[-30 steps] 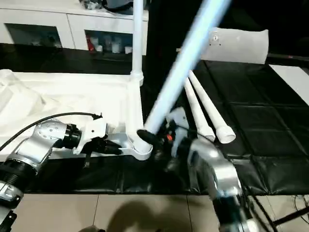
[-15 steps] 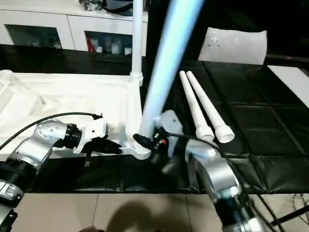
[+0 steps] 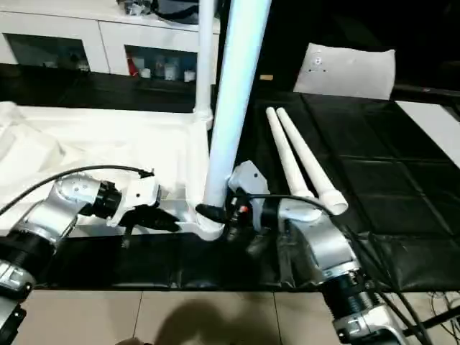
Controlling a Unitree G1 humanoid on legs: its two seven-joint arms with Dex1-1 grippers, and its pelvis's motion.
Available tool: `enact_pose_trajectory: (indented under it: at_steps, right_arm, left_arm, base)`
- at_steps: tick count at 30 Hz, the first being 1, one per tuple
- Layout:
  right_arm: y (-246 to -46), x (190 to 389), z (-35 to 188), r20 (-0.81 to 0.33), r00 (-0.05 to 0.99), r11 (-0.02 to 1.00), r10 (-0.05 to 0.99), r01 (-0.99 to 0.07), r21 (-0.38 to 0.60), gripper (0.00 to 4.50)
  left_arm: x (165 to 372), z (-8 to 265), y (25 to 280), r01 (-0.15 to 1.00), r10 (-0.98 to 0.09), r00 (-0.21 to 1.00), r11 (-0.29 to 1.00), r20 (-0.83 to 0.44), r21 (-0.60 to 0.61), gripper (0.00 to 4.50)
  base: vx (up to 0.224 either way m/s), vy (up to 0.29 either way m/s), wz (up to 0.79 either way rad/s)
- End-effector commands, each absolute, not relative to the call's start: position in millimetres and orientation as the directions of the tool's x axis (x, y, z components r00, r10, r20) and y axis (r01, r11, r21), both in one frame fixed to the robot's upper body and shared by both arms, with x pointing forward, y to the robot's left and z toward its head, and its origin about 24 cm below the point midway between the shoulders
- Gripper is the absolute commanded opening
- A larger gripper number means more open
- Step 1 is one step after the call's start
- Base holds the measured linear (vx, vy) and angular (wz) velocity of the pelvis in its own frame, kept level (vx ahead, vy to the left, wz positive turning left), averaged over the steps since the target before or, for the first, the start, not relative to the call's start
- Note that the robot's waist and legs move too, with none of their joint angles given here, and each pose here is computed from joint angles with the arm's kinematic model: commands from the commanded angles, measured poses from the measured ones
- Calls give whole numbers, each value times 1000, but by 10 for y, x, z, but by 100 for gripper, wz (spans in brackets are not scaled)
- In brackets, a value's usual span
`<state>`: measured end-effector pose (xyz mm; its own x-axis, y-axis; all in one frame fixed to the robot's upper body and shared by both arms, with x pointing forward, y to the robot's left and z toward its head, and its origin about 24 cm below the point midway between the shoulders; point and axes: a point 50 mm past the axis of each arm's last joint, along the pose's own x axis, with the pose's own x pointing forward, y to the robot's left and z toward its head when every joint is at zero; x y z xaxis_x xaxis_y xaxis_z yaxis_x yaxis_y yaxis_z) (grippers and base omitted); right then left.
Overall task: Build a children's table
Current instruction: Insert table leg to table base
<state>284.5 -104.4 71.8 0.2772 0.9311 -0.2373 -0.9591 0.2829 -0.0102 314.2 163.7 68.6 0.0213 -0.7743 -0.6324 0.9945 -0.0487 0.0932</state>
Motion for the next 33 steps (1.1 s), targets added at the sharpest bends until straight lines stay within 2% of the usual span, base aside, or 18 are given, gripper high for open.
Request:
enact_pose_trajectory:
  at_steps: [1, 7, 12, 17, 19, 23, 25, 27, 29, 32, 33]
  right_arm:
    - [-932, 2604, 386, -336, 96, 150, 937, -979, 139, 189]
    - [-875, 2536, 389, -329, 36, 90, 943, -985, 149, 189]
    - [-839, 2555, 403, -320, 58, 110, 946, -983, 144, 189]
    - [-833, 2711, 398, -312, 227, 272, 922, -956, 106, 189]
    - [-838, 2788, 389, -305, 313, 355, 900, -930, 92, 189]
    - [-821, 2934, 367, -290, 479, 518, 829, -852, 72, 189]
    - [-785, 3016, 349, -283, 566, 605, 775, -793, 72, 189]
    - [-760, 3051, 338, -284, 599, 640, 749, -765, 75, 189]
    - [-697, 3155, 326, -295, 675, 720, 676, -689, 75, 189]
    - [-665, 3202, 333, -298, 702, 748, 648, -659, 75, 189]
    - [-624, 3245, 356, -295, 719, 766, 630, -638, 79, 189]
  left_arm:
    - [3203, 801, 1580, 983, -754, 20, -104, -657, 149, 0]
    - [3227, 834, 1602, 983, -750, 28, -101, -661, 156, 0]
    - [3244, 821, 1649, 983, -743, 63, -69, -666, 169, 0]
    - [3214, 840, 1810, 980, -757, 169, 63, -631, 187, 0]
    - [3174, 840, 1920, 967, -747, 247, 148, -617, 208, 0]
    - [2984, 863, 2015, 929, -736, 369, 319, -567, 189, 0]
    - [2871, 894, 1927, 892, -727, 442, 417, -526, 173, 0]
    - [2840, 906, 1845, 871, -721, 478, 462, -502, 166, 0]
    - [2830, 935, 1561, 834, -724, 538, 531, -432, 150, 0]
    - [2834, 955, 1421, 821, -727, 558, 554, -400, 139, 0]
    - [2849, 967, 1253, 821, -740, 559, 556, -373, 127, 0]
  base:
    - [0, 0, 0]
    - [0, 0, 0]
    - [0, 0, 0]
    - [0, 0, 0]
    - [-29, -3, -4]
    - [-60, 14, -15]
    - [-43, 49, -32]
    - [-47, 44, -24]
    - [-52, 24, -9]
    - [-82, 0, 1]
    - [-80, -57, 16]
